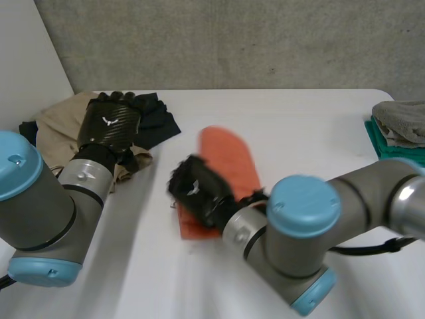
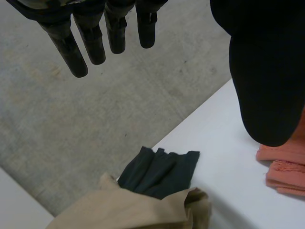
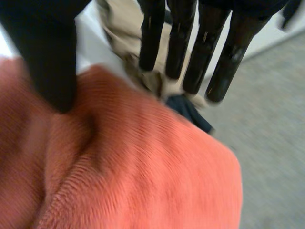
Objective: Fold the laundry.
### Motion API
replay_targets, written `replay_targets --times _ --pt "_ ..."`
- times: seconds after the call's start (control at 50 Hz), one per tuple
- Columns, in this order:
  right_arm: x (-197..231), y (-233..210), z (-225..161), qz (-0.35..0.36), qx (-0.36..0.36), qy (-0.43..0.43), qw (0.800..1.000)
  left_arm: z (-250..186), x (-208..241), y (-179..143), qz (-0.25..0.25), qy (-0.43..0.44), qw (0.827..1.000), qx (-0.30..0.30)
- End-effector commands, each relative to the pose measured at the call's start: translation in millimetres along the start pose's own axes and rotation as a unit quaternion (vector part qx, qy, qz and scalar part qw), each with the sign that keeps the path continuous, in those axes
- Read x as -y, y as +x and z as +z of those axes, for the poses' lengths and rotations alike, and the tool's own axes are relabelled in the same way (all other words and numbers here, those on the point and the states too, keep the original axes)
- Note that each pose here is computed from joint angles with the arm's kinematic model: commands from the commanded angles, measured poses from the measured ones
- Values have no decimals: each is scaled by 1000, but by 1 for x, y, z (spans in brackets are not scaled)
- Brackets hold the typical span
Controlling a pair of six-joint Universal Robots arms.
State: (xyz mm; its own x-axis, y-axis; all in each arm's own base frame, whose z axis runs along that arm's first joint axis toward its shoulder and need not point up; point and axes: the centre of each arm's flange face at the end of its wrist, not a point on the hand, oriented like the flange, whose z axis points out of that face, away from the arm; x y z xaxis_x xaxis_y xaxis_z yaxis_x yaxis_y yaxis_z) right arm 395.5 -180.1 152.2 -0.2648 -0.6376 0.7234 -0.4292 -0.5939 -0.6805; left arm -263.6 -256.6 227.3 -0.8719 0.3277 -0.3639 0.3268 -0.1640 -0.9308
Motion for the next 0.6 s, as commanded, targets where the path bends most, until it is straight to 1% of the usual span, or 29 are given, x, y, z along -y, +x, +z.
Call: replay_targets --times 0.02,0.04,0.06,0.08,0.12,0.14,0.18,0.2,0.22,0.26,0.32,0.36,0.4,0.44,0.52,0.58,0.6 --pt "-2 7 1 137 -43 -32 989 4 -1 0 -27 -2 1000 6" --pt "-2 14 0 160 -57 -36 985 5 0 1 -35 0 999 4" --pt "-8 32 -3 218 -91 -42 971 6 0 3 -39 1 999 2" --pt "-13 46 -5 250 -114 -44 961 7 0 6 -43 3 999 -3" --pt "-19 70 -10 296 -145 -39 943 11 6 19 -60 14 998 -24" --pt "-26 90 -17 334 -174 -37 926 12 9 24 -65 19 997 -30" --pt "-31 105 -25 369 -192 -38 909 13 17 41 -82 32 994 -58" --pt "-36 115 -31 396 -203 -45 895 13 18 46 -87 34 993 -66" --pt "-38 118 -33 405 -205 -49 890 14 18 52 -92 35 992 -75" --pt "-43 122 -37 418 -206 -64 883 17 19 67 -101 36 989 -100" --pt "-49 122 -35 427 -189 -91 880 19 17 77 -103 24 988 -115" --pt "-60 111 -26 436 -158 -121 878 20 5 83 -101 -10 987 -123" --pt "-65 106 -20 442 -136 -134 876 18 -8 89 -95 -50 986 -130" --pt "-69 102 -12 455 -103 -144 873 17 -17 90 -89 -76 985 -128" --pt "-78 87 0 465 -65 -165 867 14 -34 91 -74 -128 982 -117" --pt "-88 80 7 467 -55 -179 864 14 -47 91 -63 -159 979 -112" --pt "-92 74 11 460 -48 -185 867 14 -50 91 -62 -166 978 -113"
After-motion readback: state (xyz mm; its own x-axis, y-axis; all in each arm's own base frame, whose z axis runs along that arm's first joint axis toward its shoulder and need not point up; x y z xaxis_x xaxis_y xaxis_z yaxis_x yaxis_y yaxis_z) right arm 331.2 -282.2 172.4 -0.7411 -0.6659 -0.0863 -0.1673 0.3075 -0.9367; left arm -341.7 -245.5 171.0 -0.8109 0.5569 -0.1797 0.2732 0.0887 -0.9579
